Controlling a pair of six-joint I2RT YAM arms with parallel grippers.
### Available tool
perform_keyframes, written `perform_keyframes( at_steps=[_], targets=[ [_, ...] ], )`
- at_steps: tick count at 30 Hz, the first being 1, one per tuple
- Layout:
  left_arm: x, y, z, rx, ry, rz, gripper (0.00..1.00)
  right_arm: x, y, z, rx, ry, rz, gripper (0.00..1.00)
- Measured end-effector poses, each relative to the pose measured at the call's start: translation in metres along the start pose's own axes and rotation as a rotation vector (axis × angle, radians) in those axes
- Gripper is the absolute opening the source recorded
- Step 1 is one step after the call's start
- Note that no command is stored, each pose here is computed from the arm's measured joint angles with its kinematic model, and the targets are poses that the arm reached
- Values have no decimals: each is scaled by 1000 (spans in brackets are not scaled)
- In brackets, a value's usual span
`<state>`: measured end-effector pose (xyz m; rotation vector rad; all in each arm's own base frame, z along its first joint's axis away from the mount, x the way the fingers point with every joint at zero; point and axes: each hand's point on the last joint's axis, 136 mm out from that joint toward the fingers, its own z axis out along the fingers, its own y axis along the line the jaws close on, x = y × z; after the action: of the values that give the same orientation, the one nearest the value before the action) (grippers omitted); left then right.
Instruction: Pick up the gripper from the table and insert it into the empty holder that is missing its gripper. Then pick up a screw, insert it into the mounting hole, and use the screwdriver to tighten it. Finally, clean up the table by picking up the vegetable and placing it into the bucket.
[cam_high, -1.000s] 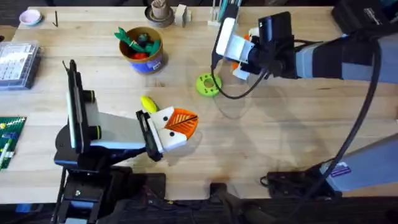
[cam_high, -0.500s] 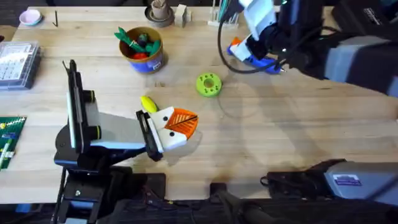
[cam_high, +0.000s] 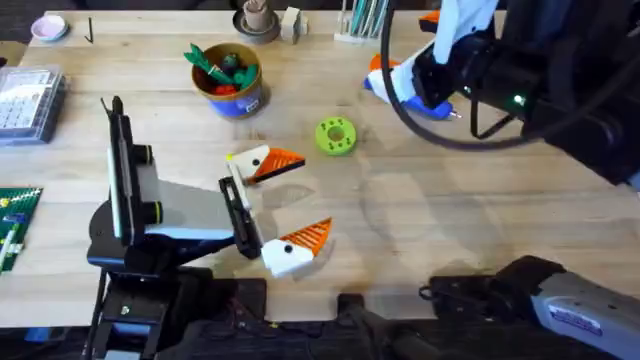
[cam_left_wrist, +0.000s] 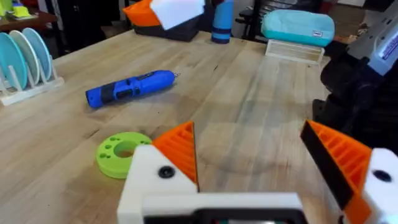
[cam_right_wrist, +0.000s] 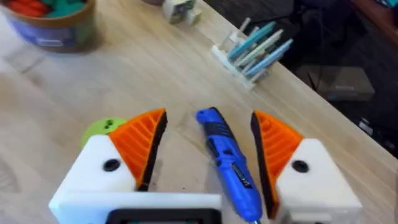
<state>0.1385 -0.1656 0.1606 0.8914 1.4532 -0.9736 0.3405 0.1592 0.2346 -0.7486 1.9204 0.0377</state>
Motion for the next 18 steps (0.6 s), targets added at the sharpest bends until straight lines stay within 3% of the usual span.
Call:
perform_keyframes(
  at_steps=[1, 2, 7, 9, 10, 15, 16, 18],
  targets=[
    [0, 0, 0, 0, 0, 0, 989, -3, 5, -4, -13, -8, -7, 850],
    [0, 0, 0, 0, 0, -4, 890, -5, 11, -9, -26, -15, -12, 849],
    [0, 0, 0, 0, 0, -3, 98, -22, 29, -27, -68, -79, -37, 850],
    [0, 0, 0, 0, 0, 0, 15, -28, 35, -34, -82, -104, -46, 849],
    [0, 0, 0, 0, 0, 3, 78, -31, 38, -37, -89, -116, -49, 850],
    [0, 0, 0, 0, 0, 3, 849, -44, 52, -52, -126, -170, -65, 851],
    [0, 0, 0, 0, 0, -1, 957, -46, 55, -55, -134, -178, -69, 851],
    [0, 0, 0, 0, 0, 0, 991, -48, 60, -58, -146, -189, -75, 851]
  ],
)
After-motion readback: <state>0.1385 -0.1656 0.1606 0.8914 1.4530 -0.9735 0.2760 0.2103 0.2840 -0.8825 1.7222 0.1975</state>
